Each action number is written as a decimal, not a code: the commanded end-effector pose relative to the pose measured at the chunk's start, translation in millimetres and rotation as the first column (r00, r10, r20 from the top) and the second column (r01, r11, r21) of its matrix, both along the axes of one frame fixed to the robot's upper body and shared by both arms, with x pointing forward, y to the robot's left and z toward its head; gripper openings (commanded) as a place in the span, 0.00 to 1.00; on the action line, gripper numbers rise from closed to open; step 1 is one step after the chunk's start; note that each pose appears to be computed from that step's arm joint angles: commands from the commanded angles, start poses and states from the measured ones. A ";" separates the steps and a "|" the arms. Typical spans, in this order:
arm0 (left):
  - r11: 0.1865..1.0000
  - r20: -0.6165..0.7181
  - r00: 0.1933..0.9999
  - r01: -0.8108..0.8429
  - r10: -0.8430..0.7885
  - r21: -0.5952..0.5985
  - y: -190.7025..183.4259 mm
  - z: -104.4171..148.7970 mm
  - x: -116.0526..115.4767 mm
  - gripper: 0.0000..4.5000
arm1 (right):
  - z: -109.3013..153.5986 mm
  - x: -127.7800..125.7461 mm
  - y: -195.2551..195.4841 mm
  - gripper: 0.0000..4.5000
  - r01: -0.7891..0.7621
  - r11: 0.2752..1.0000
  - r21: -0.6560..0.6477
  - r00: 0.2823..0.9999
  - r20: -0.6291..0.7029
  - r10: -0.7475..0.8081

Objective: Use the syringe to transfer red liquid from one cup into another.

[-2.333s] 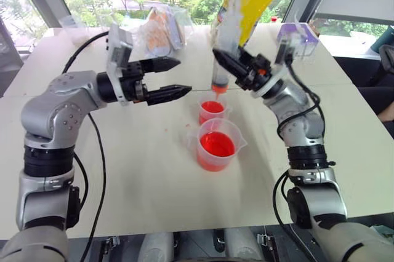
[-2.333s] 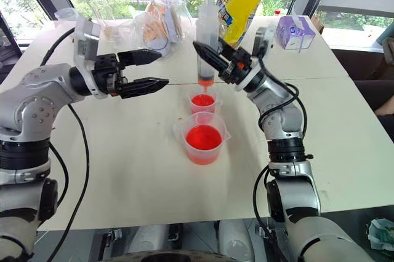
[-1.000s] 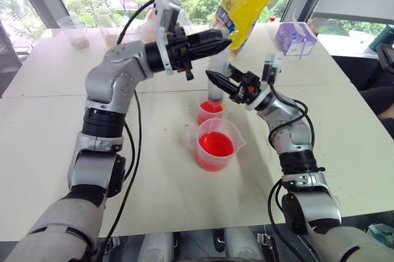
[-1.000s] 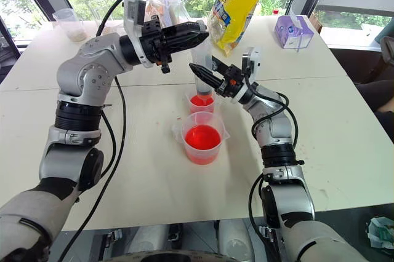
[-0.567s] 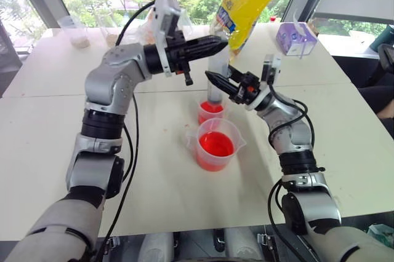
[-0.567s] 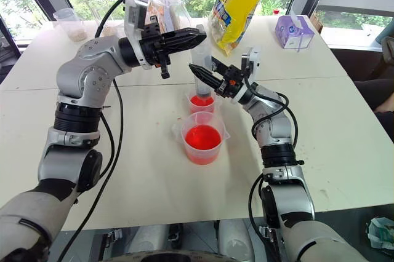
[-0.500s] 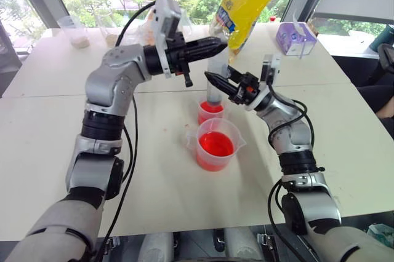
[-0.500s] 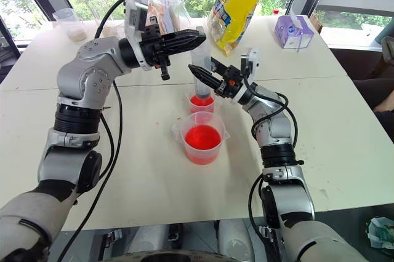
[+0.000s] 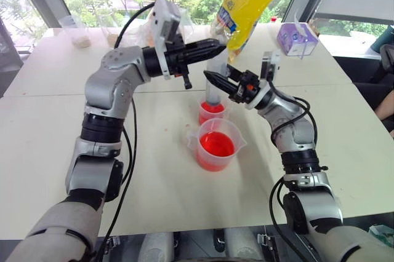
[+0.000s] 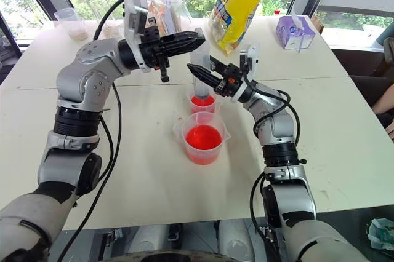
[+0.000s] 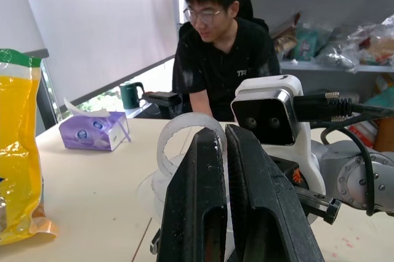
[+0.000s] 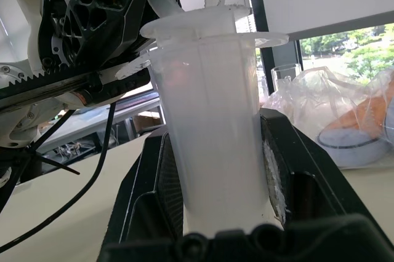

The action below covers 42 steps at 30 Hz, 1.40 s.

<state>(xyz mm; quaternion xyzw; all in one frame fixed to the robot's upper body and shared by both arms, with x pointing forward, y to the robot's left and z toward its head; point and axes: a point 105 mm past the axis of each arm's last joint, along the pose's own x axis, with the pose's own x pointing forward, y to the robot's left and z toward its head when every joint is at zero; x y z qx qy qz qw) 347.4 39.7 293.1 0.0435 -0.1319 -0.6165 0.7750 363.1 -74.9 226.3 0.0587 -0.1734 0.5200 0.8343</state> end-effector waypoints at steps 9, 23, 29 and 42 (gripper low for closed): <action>0.995 0.002 0.998 -0.064 0.064 -0.082 14.4 32.5 7.9 0.98 | 37.8 -17.7 6.4 0.30 -0.059 0.995 0.078 0.992 0.119 0.049; 0.990 -0.007 0.993 -0.119 0.118 -0.070 65.6 38.3 -15.3 1.00 | 45.9 -11.3 -1.8 0.30 -0.029 0.991 0.131 0.997 0.072 0.020; 0.987 -0.080 0.985 -0.156 0.153 -0.033 73.9 8.4 -22.2 1.00 | 100.2 -17.4 -32.7 0.30 0.026 0.976 0.216 1.000 0.001 -0.027; 0.985 -0.158 0.973 -0.168 0.171 0.030 77.3 -28.1 -36.3 1.00 | 25.9 -45.8 -124.4 0.30 0.181 0.975 -0.132 0.719 -0.658 -0.223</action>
